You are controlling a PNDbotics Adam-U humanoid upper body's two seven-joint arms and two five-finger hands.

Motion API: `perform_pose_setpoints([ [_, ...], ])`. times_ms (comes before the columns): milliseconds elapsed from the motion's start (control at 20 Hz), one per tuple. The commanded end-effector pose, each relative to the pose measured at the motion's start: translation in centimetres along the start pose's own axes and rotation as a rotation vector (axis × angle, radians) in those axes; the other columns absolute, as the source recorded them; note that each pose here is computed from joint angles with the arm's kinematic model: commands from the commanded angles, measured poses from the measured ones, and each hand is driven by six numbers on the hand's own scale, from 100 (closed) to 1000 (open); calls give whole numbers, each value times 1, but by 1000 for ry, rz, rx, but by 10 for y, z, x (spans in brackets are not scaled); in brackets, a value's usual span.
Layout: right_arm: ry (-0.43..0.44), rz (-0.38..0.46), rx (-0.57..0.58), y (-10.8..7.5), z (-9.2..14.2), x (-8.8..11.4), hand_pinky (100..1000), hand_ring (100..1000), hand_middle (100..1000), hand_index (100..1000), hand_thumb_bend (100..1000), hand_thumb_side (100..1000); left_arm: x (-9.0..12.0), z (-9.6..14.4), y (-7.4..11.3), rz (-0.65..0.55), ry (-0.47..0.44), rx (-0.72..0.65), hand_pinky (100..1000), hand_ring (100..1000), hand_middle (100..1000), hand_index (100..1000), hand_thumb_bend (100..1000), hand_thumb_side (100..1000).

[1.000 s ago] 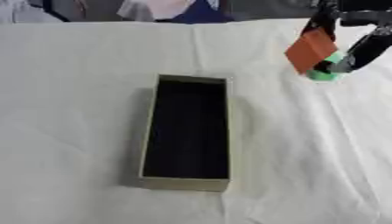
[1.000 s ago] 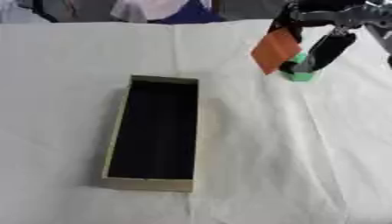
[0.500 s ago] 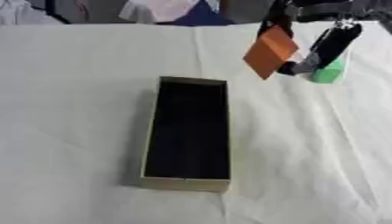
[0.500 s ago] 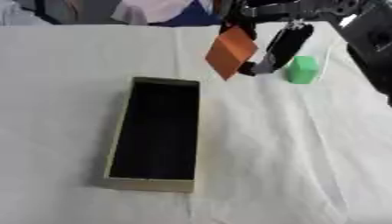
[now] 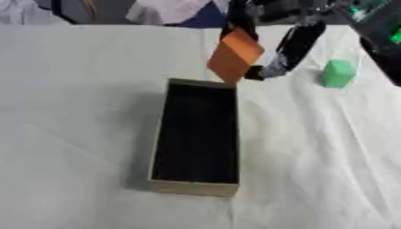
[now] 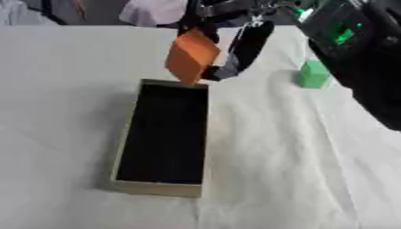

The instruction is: Pick up objects on the table and place them in the box.

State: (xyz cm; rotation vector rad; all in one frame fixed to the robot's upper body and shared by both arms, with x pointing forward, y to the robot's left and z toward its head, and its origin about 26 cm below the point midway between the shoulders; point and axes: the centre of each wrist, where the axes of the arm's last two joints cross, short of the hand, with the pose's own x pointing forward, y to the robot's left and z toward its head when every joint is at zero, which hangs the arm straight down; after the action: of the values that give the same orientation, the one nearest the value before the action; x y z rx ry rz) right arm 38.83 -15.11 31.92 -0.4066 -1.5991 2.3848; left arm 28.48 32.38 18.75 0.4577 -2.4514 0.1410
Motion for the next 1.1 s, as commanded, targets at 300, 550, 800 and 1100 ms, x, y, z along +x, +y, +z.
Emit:
perform_pose_setpoints([
  [300, -90, 50, 72, -6, -22, 3, 562, 475, 458, 629, 100, 332, 6, -4, 0, 5, -25, -11, 732, 809, 769, 899, 346, 967],
  [550, -111, 80, 95, -5, -33, 7, 561, 481, 462, 628, 100, 329, 6, -4, 0, 7, -25, -14, 732, 808, 769, 899, 346, 967],
  [800, -113, 116, 151, 4, -43, 4, 561, 486, 467, 632, 100, 350, 6, -4, 0, 7, -24, -13, 732, 808, 769, 899, 345, 969],
  [1100, -98, 148, 199, 13, -47, -2, 568, 498, 480, 645, 100, 377, 6, -4, -1, 9, -23, -13, 732, 807, 769, 898, 345, 970],
])
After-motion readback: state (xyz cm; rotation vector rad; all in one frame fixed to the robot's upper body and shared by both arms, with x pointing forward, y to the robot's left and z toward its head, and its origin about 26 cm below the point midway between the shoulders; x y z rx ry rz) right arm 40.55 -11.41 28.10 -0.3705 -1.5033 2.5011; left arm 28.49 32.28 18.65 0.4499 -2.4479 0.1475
